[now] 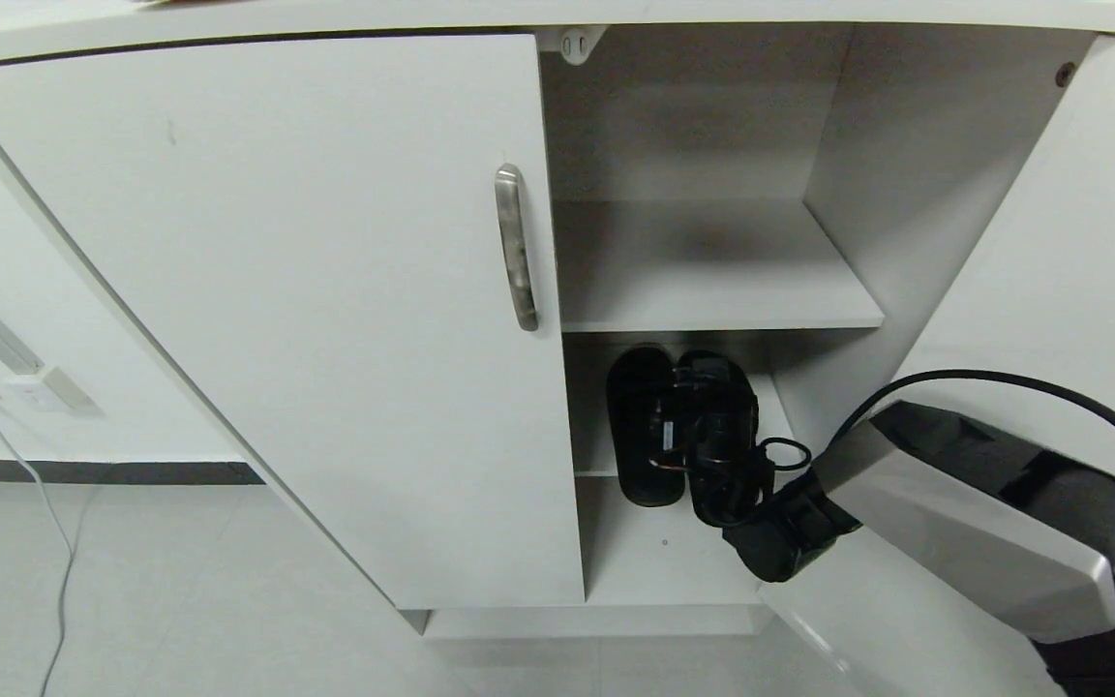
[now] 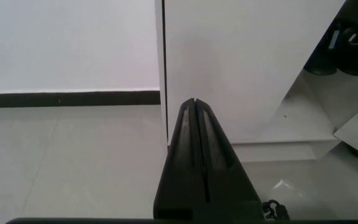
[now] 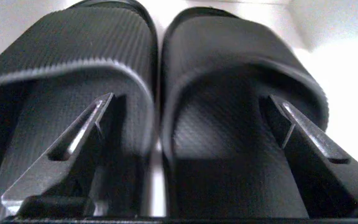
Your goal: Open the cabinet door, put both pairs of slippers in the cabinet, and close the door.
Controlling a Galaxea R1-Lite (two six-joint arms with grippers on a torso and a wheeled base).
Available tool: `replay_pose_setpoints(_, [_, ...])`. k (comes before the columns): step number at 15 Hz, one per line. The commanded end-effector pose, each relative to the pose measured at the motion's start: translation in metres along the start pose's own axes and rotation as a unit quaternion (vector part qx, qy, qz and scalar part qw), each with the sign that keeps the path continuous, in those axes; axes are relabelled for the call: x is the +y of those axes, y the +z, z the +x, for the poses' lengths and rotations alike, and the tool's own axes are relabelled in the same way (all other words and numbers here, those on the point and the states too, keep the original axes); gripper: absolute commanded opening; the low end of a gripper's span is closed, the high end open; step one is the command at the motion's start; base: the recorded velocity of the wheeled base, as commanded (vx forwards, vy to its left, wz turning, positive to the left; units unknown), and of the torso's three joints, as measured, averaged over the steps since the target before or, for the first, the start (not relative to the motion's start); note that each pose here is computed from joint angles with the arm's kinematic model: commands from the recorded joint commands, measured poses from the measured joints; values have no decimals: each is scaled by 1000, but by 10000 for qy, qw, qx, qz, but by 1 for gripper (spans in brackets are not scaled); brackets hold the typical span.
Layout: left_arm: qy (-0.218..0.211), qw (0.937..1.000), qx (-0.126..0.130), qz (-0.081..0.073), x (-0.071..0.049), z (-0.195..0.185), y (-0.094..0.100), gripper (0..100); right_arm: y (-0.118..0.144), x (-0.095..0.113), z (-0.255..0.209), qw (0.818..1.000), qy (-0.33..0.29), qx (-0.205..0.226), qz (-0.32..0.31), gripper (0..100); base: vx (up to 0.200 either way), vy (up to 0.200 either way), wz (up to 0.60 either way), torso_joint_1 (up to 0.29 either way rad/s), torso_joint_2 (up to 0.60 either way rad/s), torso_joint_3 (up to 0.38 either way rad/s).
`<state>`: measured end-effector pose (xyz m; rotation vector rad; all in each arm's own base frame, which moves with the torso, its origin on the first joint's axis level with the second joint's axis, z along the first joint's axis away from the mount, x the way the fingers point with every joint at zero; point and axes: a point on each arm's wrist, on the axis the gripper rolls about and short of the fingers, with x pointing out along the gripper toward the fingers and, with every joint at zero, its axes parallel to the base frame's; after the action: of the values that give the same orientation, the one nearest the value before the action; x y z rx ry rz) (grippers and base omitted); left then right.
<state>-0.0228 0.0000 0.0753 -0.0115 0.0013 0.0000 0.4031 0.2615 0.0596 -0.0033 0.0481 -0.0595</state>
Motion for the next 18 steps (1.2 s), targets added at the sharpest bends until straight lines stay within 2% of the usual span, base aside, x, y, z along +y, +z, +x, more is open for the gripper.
replay_pose_setpoints(1, [0, 10000, 9, -4, 0, 0, 0, 0, 17, -9, -21, 9999, 66, -82, 67, 100, 0, 0, 0, 0, 0, 0])
replay_pose_setpoints(7, [0, 10000, 9, -4, 0, 0, 0, 0, 14, -24, -84, 9992, 407, 30, -26, 100, 0, 0, 0, 0, 0, 0])
replay_pose_setpoints(11, [0, 10000, 1, -4, 0, 0, 0, 0, 14, -34, -135, 9965, 766, 337, 40, 100, 0, 0, 0, 0, 0, 0])
replay_pose_setpoints(18, [0, 10000, 9, 11, 0, 0, 0, 0, 12, -38, -144, 9958, 796, 450, 94, 100, 0, 0, 0, 0, 0, 0])
